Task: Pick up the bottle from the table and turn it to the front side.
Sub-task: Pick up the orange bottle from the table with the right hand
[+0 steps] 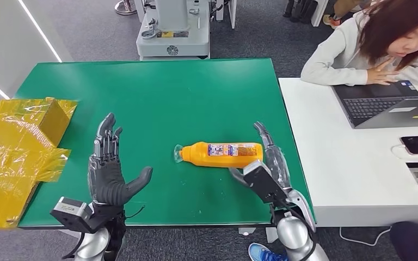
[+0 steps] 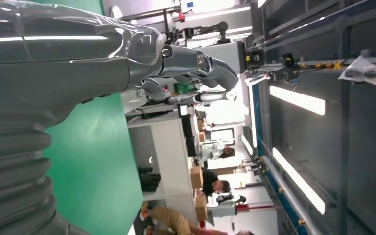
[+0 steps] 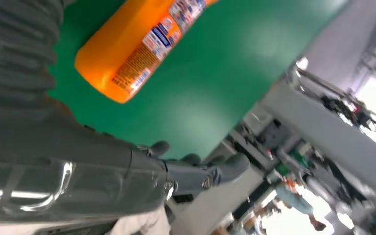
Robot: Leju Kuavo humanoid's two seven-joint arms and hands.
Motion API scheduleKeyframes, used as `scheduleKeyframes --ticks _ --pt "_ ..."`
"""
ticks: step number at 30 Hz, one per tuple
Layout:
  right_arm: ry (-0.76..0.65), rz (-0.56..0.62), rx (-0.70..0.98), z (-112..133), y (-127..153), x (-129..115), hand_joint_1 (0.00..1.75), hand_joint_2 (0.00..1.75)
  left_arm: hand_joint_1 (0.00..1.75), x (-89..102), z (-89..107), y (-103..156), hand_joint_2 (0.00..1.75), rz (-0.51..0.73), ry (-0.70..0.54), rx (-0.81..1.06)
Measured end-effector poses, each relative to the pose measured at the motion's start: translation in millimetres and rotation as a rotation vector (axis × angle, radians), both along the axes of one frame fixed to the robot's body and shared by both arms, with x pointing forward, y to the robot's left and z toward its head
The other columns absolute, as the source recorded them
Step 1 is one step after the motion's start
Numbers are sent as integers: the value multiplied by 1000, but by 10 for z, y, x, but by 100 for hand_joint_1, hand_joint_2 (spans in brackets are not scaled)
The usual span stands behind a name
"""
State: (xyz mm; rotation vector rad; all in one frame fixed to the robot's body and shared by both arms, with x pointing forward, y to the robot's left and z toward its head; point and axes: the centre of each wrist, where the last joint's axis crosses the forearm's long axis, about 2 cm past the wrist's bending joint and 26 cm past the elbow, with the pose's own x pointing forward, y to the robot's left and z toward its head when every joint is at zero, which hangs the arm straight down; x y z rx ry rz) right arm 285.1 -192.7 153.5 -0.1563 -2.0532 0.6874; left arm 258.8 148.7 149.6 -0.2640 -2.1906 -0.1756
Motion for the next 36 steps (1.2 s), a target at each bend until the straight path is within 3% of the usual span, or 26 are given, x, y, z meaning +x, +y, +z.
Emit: scheduleKeyframes --ticks 6,13,20,36 --pt "123 89 -219 -22 -126 532 0 175 0 58 40 -55 175 -45 12 13" --pt "272 187 -420 -108 -103 908 0 175 0 138 91 -123 175 -99 22 28" --pt "373 282 -559 -239 -70 1063 0 175 0 228 141 -165 175 -116 23 42" --pt "449 368 -865 -123 -35 1300 0 175 0 227 0 -119 175 -145 87 16"
